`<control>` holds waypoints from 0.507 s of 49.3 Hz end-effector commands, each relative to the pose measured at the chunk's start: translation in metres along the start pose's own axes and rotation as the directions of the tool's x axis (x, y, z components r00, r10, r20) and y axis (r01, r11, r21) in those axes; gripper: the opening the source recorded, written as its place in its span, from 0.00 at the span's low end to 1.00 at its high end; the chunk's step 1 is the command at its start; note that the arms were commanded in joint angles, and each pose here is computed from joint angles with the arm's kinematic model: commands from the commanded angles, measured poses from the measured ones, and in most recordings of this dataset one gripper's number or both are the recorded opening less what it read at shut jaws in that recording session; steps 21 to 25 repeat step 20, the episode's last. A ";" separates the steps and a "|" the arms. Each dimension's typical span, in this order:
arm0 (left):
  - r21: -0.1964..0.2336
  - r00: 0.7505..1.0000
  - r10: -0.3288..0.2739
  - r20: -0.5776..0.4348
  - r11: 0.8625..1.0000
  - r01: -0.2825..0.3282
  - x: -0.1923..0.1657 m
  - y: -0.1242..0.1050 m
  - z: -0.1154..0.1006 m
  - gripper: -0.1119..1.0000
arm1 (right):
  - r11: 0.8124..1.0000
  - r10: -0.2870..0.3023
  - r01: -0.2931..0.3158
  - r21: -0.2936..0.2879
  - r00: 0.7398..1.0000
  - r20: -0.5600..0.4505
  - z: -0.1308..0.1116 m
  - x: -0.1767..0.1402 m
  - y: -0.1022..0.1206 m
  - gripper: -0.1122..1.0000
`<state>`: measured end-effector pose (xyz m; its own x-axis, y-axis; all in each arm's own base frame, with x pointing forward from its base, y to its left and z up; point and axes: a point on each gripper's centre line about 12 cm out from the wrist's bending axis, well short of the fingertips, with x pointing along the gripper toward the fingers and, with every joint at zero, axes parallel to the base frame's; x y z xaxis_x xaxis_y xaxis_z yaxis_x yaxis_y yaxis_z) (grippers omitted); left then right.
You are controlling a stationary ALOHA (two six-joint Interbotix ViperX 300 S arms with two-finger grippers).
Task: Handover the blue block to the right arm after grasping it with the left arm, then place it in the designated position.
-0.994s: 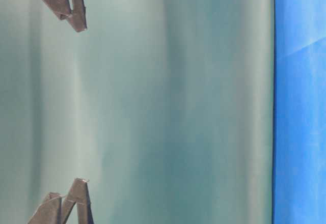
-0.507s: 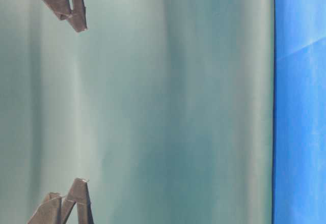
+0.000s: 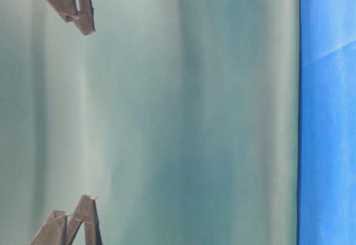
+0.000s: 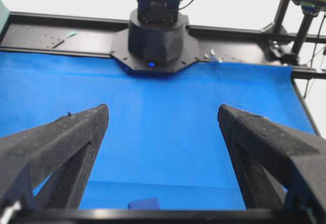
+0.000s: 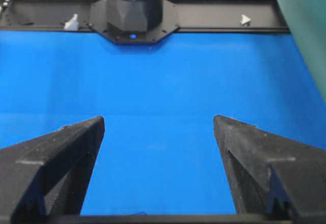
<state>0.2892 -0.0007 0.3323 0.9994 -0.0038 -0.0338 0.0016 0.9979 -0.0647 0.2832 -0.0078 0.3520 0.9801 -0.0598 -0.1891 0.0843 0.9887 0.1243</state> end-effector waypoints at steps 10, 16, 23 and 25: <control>0.006 0.999 -0.005 0.046 1.000 0.005 -0.004 -0.001 0.015 0.94 | 1.000 0.007 -0.007 -0.005 1.000 0.021 0.006 -0.001 0.001 0.81; 0.006 0.999 -0.005 0.041 1.000 0.005 -0.004 -0.001 0.013 0.94 | 1.000 0.008 -0.008 -0.011 1.000 0.025 0.007 -0.001 0.001 0.81; 0.006 0.999 -0.005 0.043 1.000 0.005 -0.004 -0.001 0.014 0.94 | 1.000 0.012 -0.012 -0.012 1.000 0.029 0.007 -0.001 0.002 0.81; 0.006 0.999 -0.005 0.043 1.000 0.005 -0.004 -0.001 0.014 0.94 | 1.000 0.012 -0.012 -0.012 1.000 0.029 0.007 -0.001 0.002 0.81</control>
